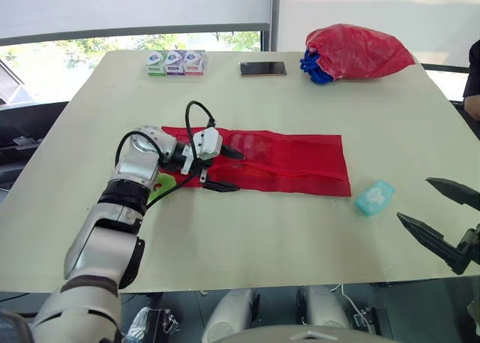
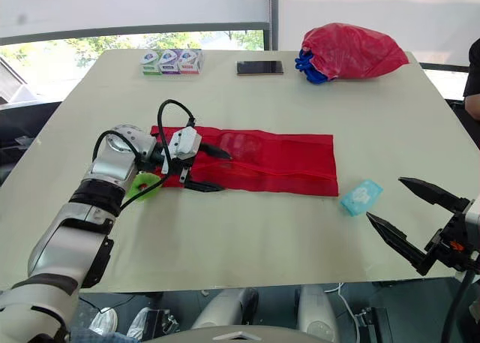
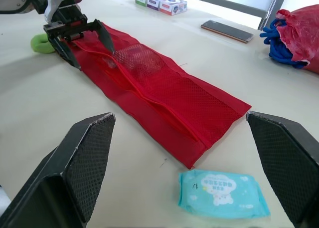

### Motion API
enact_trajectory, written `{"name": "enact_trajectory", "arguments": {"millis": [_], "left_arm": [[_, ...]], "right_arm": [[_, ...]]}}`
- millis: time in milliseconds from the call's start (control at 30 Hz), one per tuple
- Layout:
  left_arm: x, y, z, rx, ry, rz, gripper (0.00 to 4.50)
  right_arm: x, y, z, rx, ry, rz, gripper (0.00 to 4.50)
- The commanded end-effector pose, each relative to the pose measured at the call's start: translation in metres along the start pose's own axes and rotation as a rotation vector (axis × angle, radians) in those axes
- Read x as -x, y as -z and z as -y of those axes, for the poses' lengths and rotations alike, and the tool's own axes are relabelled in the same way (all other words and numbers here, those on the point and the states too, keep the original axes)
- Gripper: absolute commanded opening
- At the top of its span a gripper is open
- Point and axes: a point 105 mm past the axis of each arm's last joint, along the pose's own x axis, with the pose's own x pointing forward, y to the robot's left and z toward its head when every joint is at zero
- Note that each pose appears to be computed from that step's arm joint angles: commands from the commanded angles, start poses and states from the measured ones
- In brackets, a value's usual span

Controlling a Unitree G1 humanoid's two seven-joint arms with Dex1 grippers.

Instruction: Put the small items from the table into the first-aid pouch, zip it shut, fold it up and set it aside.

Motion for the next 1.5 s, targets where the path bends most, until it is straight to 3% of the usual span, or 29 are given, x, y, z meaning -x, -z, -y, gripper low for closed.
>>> {"name": "enact_trajectory", "arguments": {"millis": [33,467,667,767,867,1000,1100,1133,1333,1500], "left_arm": [[-0.014,-0.029,-0.002,-0.069,0.011,0.088,4.47],[-0.092,-0.056,-0.039,-0.144,-0.220,0.145,4.47],[-0.127,-0.039,-0.047,-0.172,-0.251,0.042,4.47],[-0.134,-0.042,-0.050,-0.165,-0.246,0.053,4.47],[-0.140,-0.044,-0.050,-0.186,-0.238,0.050,3.74],[-0.143,-0.044,-0.052,-0.200,-0.250,0.040,1.92],[-0.144,-0.045,-0.054,-0.185,-0.261,0.054,0.25],[-0.144,-0.045,-0.054,-0.181,-0.264,0.059,0.04],[-0.146,-0.056,-0.059,-0.126,-0.287,0.121,0.04],[-0.151,-0.061,-0.061,-0.108,-0.313,0.136,0.04]], "right_arm": [[-0.002,-0.005,-0.003,0.021,0.006,0.027,4.50],[-0.011,-0.007,-0.010,-0.003,0.039,0.082,4.50],[-0.012,-0.006,-0.017,-0.010,0.061,0.075,4.50],[-0.009,-0.002,-0.015,0.005,0.094,0.040,4.50],[-0.005,0.003,-0.015,-0.007,0.108,-0.007,4.50],[-0.002,0.009,-0.015,-0.006,0.132,-0.041,4.50],[-0.001,0.009,-0.014,-0.008,0.148,-0.040,4.50],[0.000,0.009,-0.014,-0.008,0.150,-0.038,4.50],[-0.001,0.015,-0.006,-0.017,0.205,-0.061,4.50],[-0.015,0.050,0.000,-0.116,0.382,-0.176,4.50]]}}
